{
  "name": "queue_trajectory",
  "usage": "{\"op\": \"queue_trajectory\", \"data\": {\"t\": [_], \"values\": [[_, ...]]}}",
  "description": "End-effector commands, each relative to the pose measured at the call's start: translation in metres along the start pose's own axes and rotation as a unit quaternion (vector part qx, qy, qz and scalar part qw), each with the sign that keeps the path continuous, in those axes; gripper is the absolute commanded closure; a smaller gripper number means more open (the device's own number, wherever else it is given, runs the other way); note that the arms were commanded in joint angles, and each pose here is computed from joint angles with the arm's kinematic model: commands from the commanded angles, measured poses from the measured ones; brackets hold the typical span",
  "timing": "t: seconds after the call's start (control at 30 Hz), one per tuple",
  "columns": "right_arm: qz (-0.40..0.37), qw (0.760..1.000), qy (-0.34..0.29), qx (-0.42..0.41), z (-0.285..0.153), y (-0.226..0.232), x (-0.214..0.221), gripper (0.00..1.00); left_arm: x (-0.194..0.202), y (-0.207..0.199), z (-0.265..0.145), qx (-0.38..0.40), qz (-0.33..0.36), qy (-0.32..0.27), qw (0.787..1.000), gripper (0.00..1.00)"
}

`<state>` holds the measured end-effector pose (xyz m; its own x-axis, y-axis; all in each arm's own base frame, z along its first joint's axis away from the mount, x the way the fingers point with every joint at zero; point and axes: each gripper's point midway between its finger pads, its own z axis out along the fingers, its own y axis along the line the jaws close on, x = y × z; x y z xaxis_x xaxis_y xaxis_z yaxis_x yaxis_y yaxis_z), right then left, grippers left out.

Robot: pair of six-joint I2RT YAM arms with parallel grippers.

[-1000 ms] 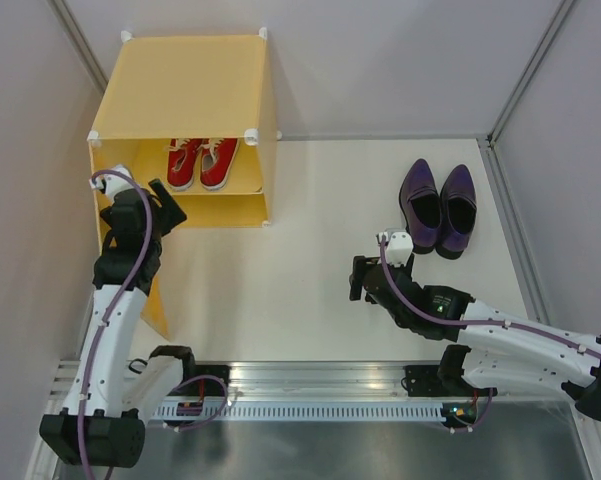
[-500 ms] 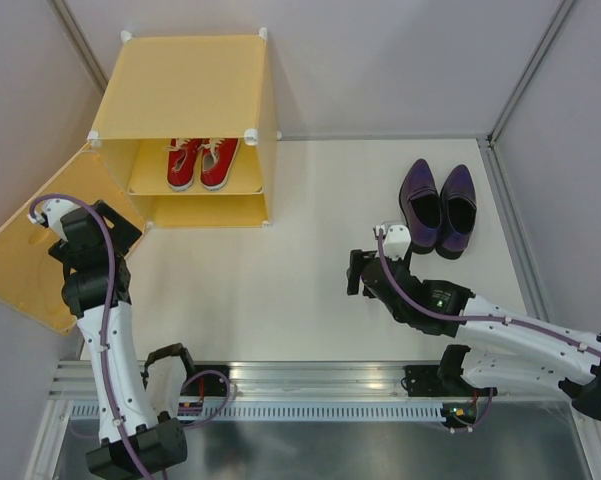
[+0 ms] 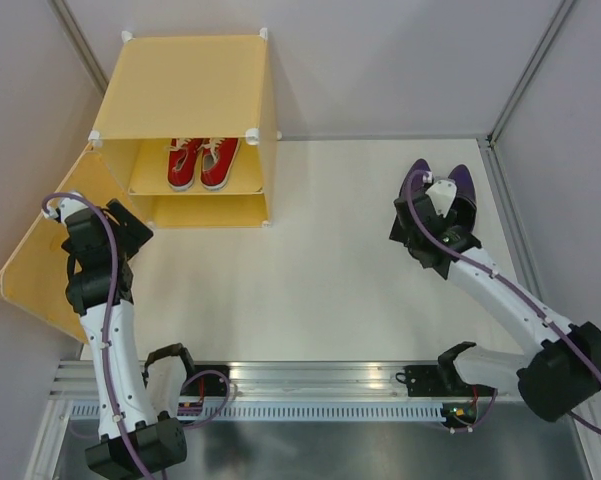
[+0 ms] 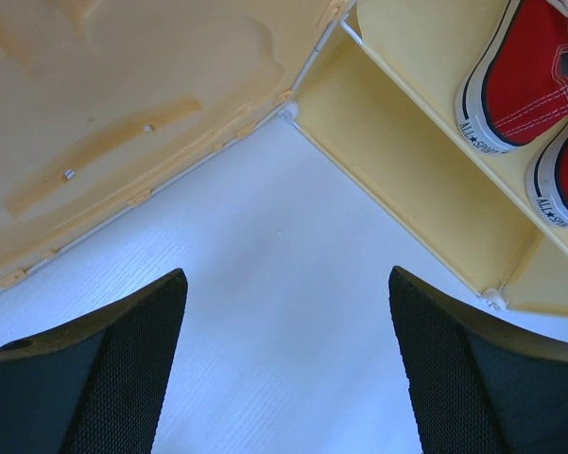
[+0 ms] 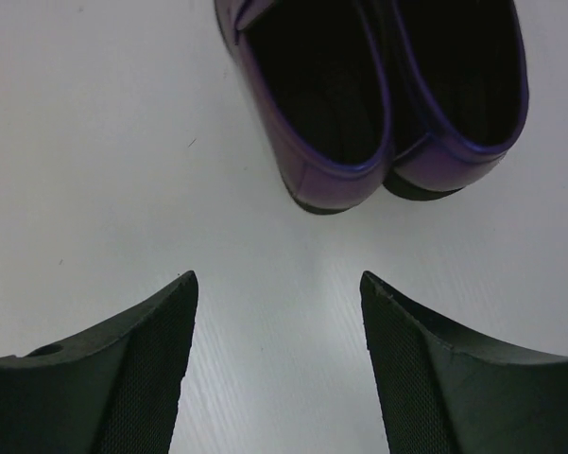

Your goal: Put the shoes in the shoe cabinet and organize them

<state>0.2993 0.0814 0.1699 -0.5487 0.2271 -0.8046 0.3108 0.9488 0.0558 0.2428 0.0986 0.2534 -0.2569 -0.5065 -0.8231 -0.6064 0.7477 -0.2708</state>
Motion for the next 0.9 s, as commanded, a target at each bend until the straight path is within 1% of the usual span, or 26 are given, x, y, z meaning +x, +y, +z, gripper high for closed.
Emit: {"op": "queue_trajectory", "data": {"t": [0.0,0.07,0.1,0.13,0.2,0.23,0.27,0.33,0.37,0.53,0.67,0.8,0.87], "values": [[0.031,0.999,0.031,0.009,0.032,-0.012,-0.015,0.27,-0.010,-0.005,0.000,0.014,0.016,-0.026,0.999,0.10],[0.058,0.998,0.041,0.003,0.047,-0.012,-0.024,0.28,-0.015,0.002,0.001,-0.006,0.016,-0.036,0.999,0.10],[0.068,0.996,0.055,0.025,0.064,-0.024,-0.021,0.28,-0.016,0.005,0.000,-0.014,0.016,-0.040,0.999,0.10],[0.074,0.995,0.062,0.026,0.072,-0.025,-0.023,0.32,-0.020,0.010,0.000,-0.029,0.015,-0.048,0.998,0.10],[0.082,0.994,0.069,0.038,0.089,-0.032,-0.028,0.35,-0.023,0.012,0.000,-0.039,0.015,-0.052,0.998,0.11],[0.078,0.995,0.061,0.021,0.095,-0.027,-0.037,0.36,-0.024,0.013,0.001,-0.042,0.015,-0.053,0.998,0.11],[0.072,0.995,0.065,0.017,0.101,-0.025,-0.036,0.36,-0.024,0.013,0.001,-0.041,0.014,-0.052,0.998,0.11],[0.062,0.996,0.058,0.005,0.108,-0.022,-0.047,0.36,-0.021,0.011,0.004,-0.038,0.014,-0.046,0.998,0.11],[0.045,0.997,0.064,-0.006,0.111,-0.018,-0.045,0.36,-0.020,0.011,0.004,-0.037,0.012,-0.045,0.998,0.11],[0.012,0.997,0.068,-0.024,0.120,-0.009,-0.053,0.36,-0.008,0.011,0.015,-0.029,0.011,-0.042,0.999,0.11],[-0.008,0.995,0.092,-0.030,0.130,-0.005,-0.045,0.36,0.006,0.013,0.024,-0.027,0.020,-0.031,0.999,0.11],[-0.011,0.993,0.108,-0.046,0.134,0.002,-0.036,0.36,0.011,0.011,0.029,-0.015,0.024,-0.028,0.999,0.11],[-0.015,0.991,0.125,-0.048,0.139,0.003,-0.027,0.36,0.014,0.011,0.032,-0.014,0.026,-0.024,0.999,0.11]]}}
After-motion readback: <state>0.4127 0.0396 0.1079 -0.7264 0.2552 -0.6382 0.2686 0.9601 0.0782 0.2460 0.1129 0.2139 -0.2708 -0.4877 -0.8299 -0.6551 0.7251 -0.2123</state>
